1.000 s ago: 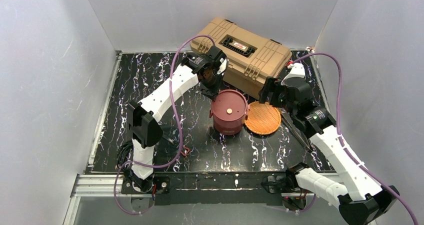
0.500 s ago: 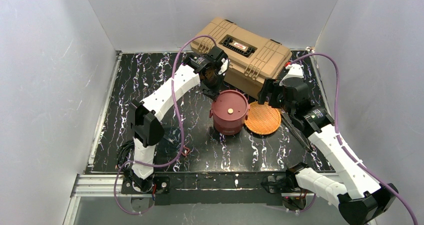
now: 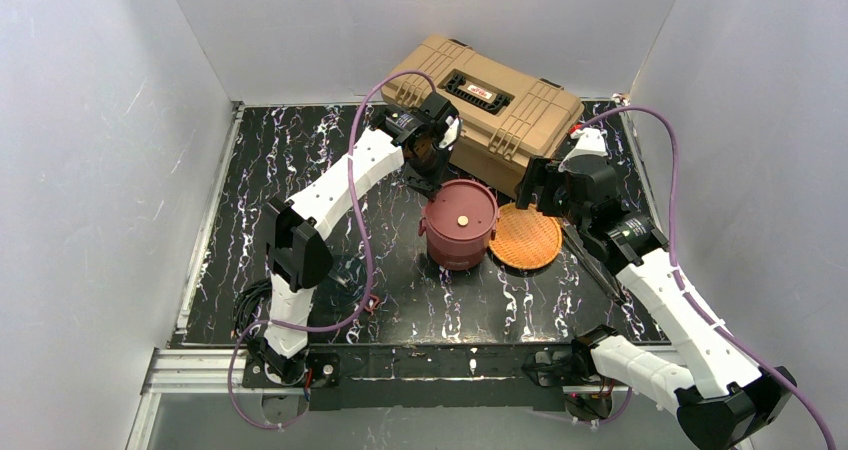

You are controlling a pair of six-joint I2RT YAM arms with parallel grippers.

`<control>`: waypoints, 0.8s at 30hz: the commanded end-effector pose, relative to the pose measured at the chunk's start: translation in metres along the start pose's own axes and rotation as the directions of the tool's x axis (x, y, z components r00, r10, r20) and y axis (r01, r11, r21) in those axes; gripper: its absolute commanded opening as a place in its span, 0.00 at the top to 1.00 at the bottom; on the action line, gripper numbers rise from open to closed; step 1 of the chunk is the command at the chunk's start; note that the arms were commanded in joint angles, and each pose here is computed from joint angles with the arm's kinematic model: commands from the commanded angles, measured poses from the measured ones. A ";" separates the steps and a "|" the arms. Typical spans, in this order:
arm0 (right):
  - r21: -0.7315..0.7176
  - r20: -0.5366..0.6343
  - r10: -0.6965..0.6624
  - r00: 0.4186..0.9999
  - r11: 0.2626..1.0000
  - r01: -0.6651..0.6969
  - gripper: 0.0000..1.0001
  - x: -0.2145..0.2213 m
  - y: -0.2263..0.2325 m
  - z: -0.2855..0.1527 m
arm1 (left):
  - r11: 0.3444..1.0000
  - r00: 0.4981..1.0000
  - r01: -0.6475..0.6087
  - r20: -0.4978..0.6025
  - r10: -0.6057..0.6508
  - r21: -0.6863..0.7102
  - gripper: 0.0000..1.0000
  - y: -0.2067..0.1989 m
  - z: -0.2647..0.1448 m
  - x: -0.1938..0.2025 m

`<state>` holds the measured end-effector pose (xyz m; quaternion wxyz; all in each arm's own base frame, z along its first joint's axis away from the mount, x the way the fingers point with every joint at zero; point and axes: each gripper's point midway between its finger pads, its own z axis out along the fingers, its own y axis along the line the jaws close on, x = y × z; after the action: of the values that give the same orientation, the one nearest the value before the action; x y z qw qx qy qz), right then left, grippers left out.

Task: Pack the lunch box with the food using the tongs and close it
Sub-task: Close the box lid on the packing box.

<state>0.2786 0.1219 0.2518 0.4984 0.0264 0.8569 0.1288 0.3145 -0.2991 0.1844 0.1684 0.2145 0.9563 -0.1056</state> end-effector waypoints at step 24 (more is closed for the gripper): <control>-0.219 -0.201 -0.053 0.978 0.976 0.008 0.08 0.048 0.042 0.035 | 1.000 0.993 -0.007 0.114 0.009 -0.016 0.40 0.006 -0.051 0.001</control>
<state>0.2802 0.1653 0.2017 0.4091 -0.0313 0.8929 0.1857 0.3150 -0.2845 0.1929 0.1851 0.2161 0.9554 -0.0792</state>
